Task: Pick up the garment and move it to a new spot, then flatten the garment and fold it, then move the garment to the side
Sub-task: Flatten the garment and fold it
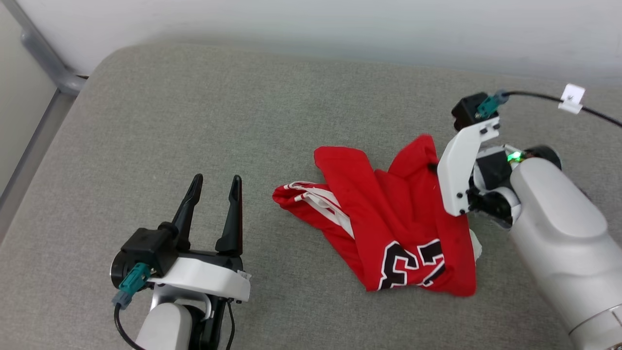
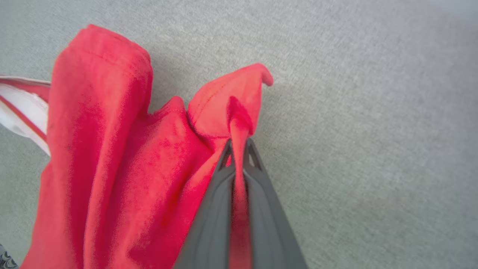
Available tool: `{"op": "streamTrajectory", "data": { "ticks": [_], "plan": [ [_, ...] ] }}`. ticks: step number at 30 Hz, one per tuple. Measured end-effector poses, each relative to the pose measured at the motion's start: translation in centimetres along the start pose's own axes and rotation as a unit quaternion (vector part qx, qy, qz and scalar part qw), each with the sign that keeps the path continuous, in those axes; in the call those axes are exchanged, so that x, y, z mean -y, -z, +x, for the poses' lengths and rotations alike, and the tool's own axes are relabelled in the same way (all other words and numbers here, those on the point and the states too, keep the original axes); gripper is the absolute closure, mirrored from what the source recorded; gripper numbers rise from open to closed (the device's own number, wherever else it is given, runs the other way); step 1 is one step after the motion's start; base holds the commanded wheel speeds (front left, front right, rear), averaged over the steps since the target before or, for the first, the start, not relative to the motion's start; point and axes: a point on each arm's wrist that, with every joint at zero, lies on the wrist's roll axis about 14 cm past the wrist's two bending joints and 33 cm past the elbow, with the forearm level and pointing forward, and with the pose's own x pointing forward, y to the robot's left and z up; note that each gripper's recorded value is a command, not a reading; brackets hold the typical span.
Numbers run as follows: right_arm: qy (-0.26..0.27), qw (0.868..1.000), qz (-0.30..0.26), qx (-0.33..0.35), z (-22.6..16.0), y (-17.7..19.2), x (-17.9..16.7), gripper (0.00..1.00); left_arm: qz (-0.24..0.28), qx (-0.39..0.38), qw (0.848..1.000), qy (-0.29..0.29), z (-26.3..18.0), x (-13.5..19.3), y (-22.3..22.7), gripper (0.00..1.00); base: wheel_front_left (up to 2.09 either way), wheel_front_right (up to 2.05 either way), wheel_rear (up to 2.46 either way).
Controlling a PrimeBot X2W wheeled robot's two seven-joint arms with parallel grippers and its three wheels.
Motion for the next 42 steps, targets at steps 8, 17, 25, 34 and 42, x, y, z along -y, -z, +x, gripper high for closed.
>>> {"op": "streamTrajectory", "data": {
  "ticks": [8,17,25,34,42],
  "plan": [
    [0.050,0.991,-0.008,0.126,-5.1,-5.2,4.4,1.00,-0.002,0.008,1.000,-0.001,-0.4,0.3,-0.5,0.00,0.00,0.00,0.00],
    [0.161,0.967,0.089,0.178,-12.5,1.0,13.6,1.00,-0.009,0.005,1.000,0.013,-1.1,1.4,-0.3,0.00,0.00,0.00,0.00],
    [0.223,0.944,0.220,0.107,-16.0,15.5,13.6,1.00,-0.014,-0.002,1.000,0.018,-1.9,2.0,0.0,0.00,0.00,0.00,0.00],
    [0.202,0.921,0.332,0.013,-16.0,26.5,6.4,0.95,-0.013,-0.015,1.000,0.016,-2.7,1.9,0.8,0.00,0.00,0.00,0.00],
    [0.237,0.910,0.298,0.164,-17.6,21.6,8.0,0.00,-0.011,-0.019,1.000,0.021,-2.8,2.1,1.0,0.00,0.00,0.00,0.00]
  ]
}}
